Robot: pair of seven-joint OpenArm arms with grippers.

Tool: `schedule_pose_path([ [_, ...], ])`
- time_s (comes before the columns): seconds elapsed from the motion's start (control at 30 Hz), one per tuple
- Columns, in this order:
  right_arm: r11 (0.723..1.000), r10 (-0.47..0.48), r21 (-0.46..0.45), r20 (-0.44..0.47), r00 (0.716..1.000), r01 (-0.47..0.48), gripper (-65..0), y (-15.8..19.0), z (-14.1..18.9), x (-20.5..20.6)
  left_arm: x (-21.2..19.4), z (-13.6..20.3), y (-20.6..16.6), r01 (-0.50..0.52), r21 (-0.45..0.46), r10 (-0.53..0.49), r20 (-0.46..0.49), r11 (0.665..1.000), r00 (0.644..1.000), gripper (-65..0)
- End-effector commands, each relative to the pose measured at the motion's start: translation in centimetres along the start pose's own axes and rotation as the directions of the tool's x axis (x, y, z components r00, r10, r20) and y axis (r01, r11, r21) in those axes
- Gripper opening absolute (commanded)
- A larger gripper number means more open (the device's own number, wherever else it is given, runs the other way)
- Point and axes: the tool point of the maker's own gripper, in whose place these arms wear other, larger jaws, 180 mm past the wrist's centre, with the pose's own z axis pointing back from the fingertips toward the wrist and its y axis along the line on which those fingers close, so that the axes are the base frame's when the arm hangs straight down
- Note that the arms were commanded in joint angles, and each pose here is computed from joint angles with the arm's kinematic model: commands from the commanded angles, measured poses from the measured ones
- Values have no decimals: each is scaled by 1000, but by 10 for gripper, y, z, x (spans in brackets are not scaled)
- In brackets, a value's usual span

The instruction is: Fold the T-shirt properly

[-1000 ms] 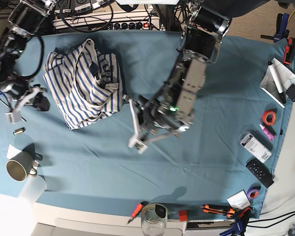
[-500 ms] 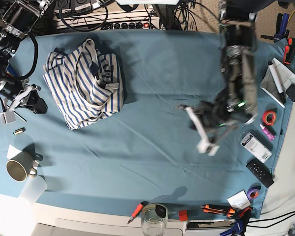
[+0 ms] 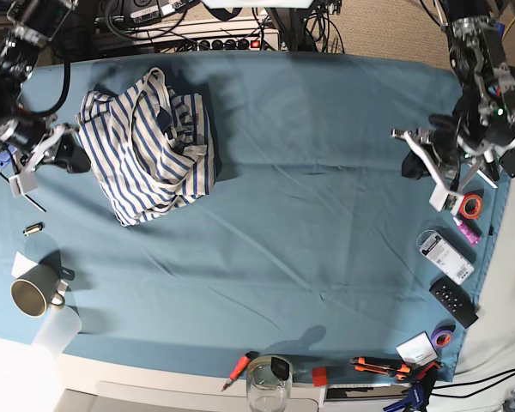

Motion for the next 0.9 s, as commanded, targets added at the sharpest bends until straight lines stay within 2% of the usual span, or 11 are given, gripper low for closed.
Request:
schedule_pose_path([
  [0.0,999,49,-5,35,998,-49,-627,3,9,14,6,9,2,15,13,-15,31,1000,999,-650],
  [0.27,990,130,-39,-104,986,-135,-627,21,23,-24,-30,31,-19,47,-16,-47,-20,999,999,-650],
  [0.57,997,65,-24,-275,959,-75,-627,28,39,-90,-60,48,-37,53,-32,-56,-84,998,995,-650],
  [0.7,998,51,-22,-308,950,-61,-627,31,43,-102,-66,50,-41,71,-45,-75,-96,996,993,-650],
  [0.87,998,51,-23,-310,949,-61,-627,30,44,-103,-68,48,-47,43,-54,-48,-93,998,994,-650],
])
